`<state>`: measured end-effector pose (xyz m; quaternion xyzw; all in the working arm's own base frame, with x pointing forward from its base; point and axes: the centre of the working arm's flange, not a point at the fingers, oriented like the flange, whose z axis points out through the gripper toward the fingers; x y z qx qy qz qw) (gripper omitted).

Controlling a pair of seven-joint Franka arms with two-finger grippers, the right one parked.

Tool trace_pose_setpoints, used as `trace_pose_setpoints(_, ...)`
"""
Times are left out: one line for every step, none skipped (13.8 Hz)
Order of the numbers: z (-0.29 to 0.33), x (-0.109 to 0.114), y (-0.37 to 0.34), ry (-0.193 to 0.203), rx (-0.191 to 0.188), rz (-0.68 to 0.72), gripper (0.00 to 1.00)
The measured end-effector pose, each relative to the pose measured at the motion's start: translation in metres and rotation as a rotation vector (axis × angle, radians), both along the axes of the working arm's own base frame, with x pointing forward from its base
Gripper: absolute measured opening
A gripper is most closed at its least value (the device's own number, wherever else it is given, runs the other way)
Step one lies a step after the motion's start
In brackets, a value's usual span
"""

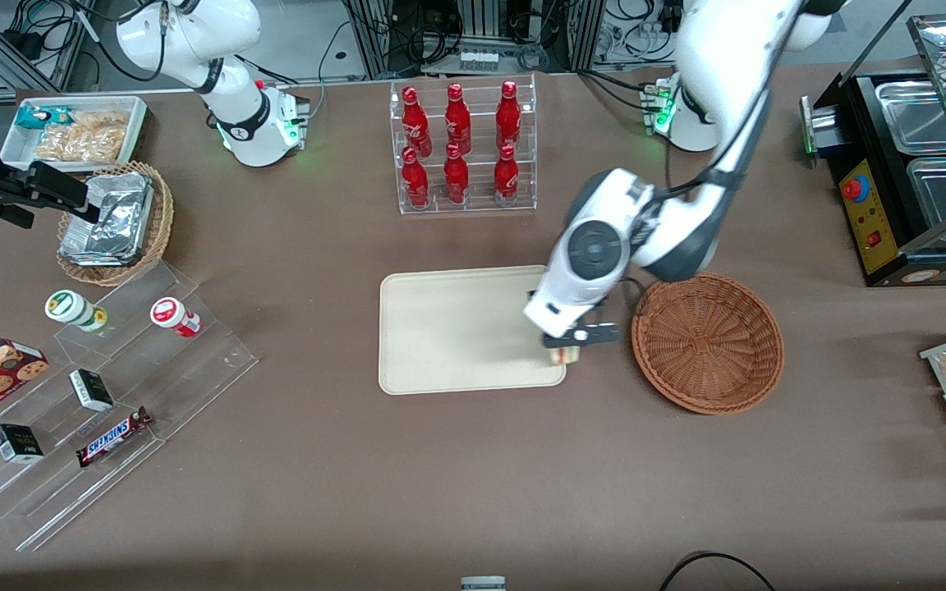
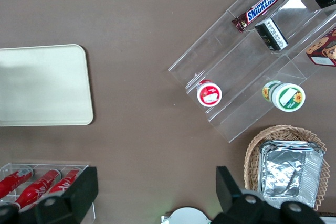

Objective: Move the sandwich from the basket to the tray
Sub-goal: 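Lift the sandwich and carry it over the beige tray, then lower the sandwich onto the tray and open the left gripper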

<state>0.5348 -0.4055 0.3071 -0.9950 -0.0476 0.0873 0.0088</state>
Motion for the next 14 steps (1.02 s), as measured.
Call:
trace_pose_setpoints(-0.008,-0.002,-0.018,-0.003,-0.003,0.003,0.15)
trace_pose_setpoints(-0.015,-0.005,-0.035,-0.008,-0.007,0.003,0.15)
trace_pose_setpoints(-0.022,-0.009,-0.051,-0.014,-0.013,-0.001,0.15)
trace_pose_setpoints(-0.029,-0.012,-0.064,-0.021,-0.020,-0.001,0.15)
trace_pose_setpoints(-0.035,-0.016,-0.075,-0.027,-0.025,0.003,0.15)
trace_pose_setpoints(-0.040,-0.018,-0.084,-0.031,-0.029,0.010,0.15)
trace_pose_setpoints(-0.043,-0.019,-0.091,-0.035,-0.033,0.014,0.15)
trace_pose_setpoints(-0.045,-0.018,-0.096,-0.039,-0.038,0.017,0.15)
trace_pose_setpoints(-0.046,-0.017,-0.100,-0.044,-0.043,0.022,0.15)
trace_pose_setpoints(-0.047,-0.016,-0.103,-0.050,-0.049,0.030,0.15)
trace_pose_setpoints(-0.048,-0.016,-0.107,-0.059,-0.058,0.034,0.15)
trace_pose_setpoints(-0.051,-0.018,-0.111,-0.063,-0.061,0.033,0.15)
trace_pose_setpoints(-0.054,-0.021,-0.114,-0.062,-0.062,0.033,0.15)
trace_pose_setpoints(-0.058,-0.023,-0.116,-0.061,-0.061,0.031,0.15)
